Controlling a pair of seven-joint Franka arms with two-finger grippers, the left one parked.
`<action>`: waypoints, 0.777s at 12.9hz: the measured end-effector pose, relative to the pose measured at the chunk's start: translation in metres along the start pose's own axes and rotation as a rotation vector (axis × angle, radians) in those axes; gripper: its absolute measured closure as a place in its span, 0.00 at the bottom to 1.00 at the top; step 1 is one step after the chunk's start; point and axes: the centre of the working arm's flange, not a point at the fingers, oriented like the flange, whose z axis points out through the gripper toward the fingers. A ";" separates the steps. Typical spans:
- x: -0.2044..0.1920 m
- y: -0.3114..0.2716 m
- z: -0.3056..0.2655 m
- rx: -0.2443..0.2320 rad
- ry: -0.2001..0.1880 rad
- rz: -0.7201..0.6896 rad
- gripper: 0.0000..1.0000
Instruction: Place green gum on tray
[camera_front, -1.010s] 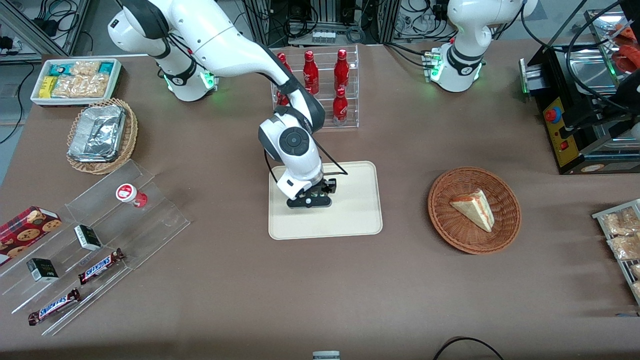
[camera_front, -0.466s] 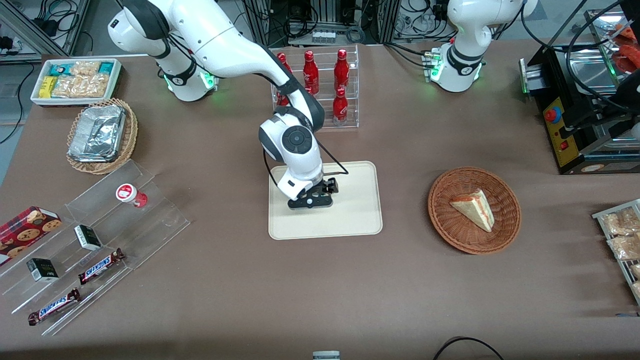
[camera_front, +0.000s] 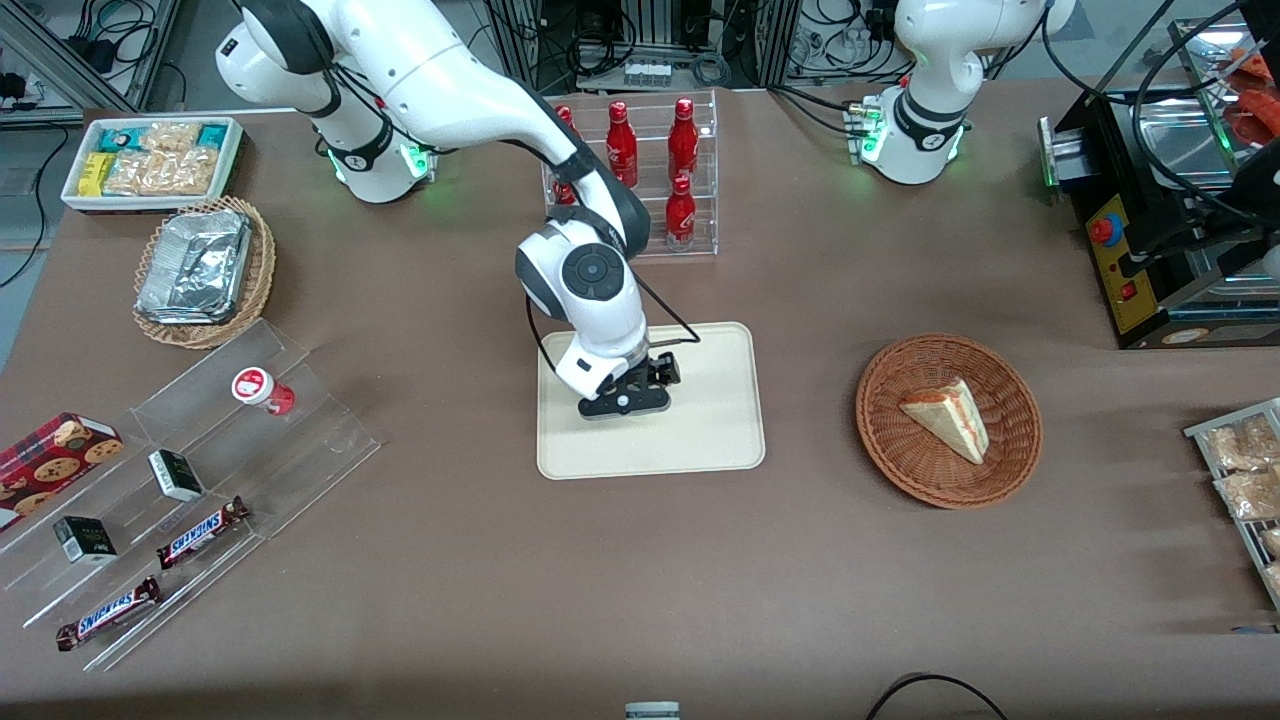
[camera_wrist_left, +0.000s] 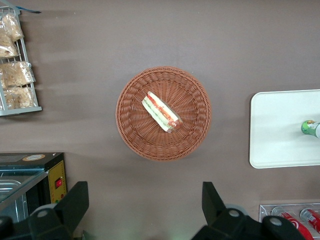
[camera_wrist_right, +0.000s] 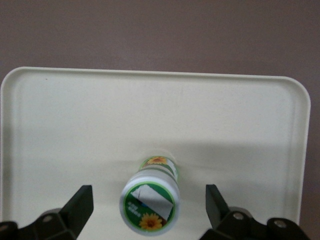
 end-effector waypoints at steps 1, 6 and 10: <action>0.005 0.006 -0.019 -0.001 -0.005 -0.018 0.00; 0.039 0.096 -0.072 -0.014 -0.042 -0.156 0.00; 0.063 0.194 -0.100 -0.018 -0.087 -0.241 0.00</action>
